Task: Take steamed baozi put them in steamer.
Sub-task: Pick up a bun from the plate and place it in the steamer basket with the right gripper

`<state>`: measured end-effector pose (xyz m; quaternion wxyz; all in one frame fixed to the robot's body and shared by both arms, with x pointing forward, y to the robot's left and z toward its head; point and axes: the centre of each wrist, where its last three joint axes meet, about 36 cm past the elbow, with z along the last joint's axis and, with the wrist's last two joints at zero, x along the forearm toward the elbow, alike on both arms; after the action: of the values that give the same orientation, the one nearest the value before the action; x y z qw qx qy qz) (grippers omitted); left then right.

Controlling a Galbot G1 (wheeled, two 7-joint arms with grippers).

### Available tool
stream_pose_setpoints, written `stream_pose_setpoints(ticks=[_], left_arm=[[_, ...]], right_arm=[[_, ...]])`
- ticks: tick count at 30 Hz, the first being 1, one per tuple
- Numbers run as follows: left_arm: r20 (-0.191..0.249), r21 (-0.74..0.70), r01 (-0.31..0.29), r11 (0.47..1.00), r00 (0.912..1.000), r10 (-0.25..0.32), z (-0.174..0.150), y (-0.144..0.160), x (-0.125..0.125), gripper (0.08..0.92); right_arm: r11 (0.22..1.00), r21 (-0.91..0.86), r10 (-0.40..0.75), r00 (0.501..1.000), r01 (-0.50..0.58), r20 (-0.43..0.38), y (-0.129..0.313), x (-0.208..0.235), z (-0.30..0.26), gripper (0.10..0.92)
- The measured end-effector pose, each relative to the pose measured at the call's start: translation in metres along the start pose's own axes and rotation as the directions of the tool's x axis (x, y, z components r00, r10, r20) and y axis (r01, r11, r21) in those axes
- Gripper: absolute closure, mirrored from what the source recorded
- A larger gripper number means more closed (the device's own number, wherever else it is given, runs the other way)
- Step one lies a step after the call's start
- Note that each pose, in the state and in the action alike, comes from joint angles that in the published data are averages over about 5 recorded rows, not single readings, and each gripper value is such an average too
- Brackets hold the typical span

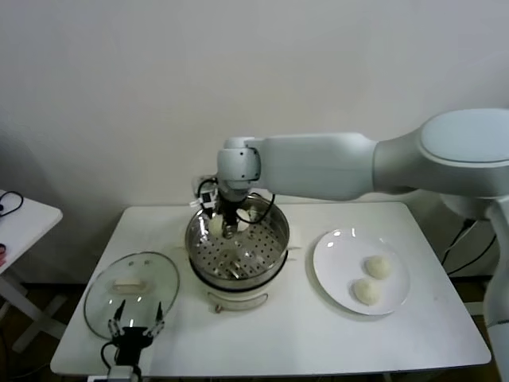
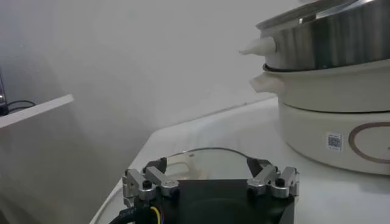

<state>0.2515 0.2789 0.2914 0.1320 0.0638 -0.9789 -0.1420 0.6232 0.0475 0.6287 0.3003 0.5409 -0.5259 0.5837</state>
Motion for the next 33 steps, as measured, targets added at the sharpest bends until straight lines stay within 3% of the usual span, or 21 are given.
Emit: stream_pose_setpoints(ticks=[21, 29, 33], left_arm=[[-0.006, -0.002, -0.005, 1.0, 1.0, 0.005, 0.002, 0.001, 0.0, 0.177], [-0.002, -0.008, -0.006, 1.0, 1.0, 0.006, 0.001, 0.001, 0.001, 0.177], [0.001, -0.01, -0.007, 1.0, 1.0, 0.007, -0.001, 0.001, 0.001, 0.177]], right_arm=[[1.0, 0.021, 0.011, 1.0, -0.011, -0.024, 0.011, -0.054, -0.02, 0.397], [0.999, 0.029, 0.014, 1.0, -0.013, -0.015, 0.011, -0.052, -0.017, 0.225], [1.0, 0.025, 0.008, 1.0, -0.008, -0.011, 0.009, -0.039, -0.01, 0.201]])
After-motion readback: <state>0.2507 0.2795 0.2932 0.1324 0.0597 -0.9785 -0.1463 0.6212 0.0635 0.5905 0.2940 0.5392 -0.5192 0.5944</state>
